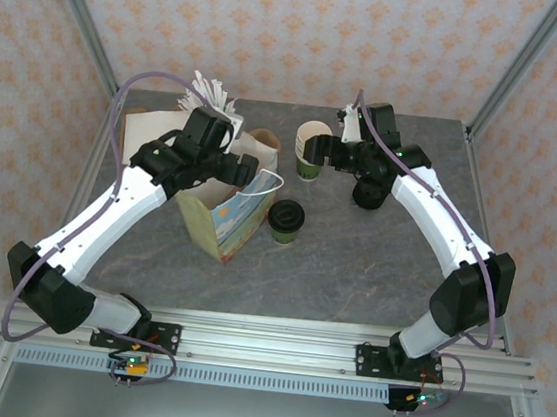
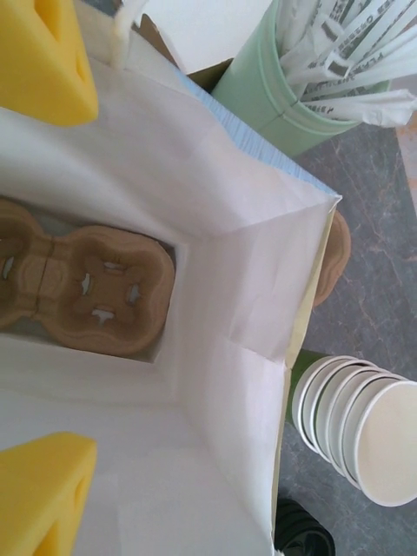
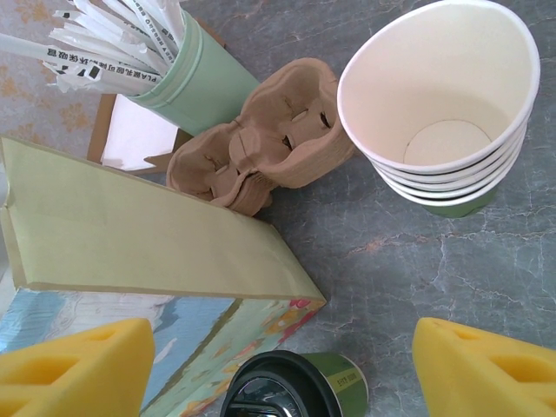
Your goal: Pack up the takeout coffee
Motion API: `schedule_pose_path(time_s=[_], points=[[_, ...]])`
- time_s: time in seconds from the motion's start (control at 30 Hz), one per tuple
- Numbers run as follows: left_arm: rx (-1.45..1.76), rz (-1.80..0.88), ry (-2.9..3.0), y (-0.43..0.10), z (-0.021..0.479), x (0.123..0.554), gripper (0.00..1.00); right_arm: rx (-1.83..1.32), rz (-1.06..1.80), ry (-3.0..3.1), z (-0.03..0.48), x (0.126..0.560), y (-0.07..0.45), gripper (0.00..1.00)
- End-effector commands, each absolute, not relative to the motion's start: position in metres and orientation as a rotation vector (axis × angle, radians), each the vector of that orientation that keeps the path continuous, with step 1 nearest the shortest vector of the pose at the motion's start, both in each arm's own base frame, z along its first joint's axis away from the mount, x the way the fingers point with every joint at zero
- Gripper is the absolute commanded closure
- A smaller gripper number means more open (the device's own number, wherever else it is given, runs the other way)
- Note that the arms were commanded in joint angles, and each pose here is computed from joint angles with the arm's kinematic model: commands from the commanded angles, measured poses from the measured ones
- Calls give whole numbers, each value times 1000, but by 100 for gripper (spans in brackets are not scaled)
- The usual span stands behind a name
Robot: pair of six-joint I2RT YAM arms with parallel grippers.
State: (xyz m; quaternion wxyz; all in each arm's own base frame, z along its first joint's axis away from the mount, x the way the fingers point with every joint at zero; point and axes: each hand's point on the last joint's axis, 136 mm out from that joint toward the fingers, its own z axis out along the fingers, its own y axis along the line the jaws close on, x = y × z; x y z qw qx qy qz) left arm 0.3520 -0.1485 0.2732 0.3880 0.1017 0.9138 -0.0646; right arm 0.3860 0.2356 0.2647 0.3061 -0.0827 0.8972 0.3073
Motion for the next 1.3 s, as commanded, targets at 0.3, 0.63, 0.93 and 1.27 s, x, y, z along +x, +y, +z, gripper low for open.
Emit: schedule_pose_path(time_s=[0.3, 0.63, 0.93, 1.27], points=[[215, -134, 2212, -127, 326, 332, 10, -224, 786, 2319, 285, 382, 231, 21], [159, -217, 2107, -121, 367, 315, 15, -180, 730, 2279, 293, 382, 220, 21], [277, -369, 2047, -160, 389, 292, 23, -109, 587, 2273, 281, 377, 194, 21], [602, -425, 2002, -230, 393, 255, 26, -88, 509, 2329, 256, 365, 176, 20]])
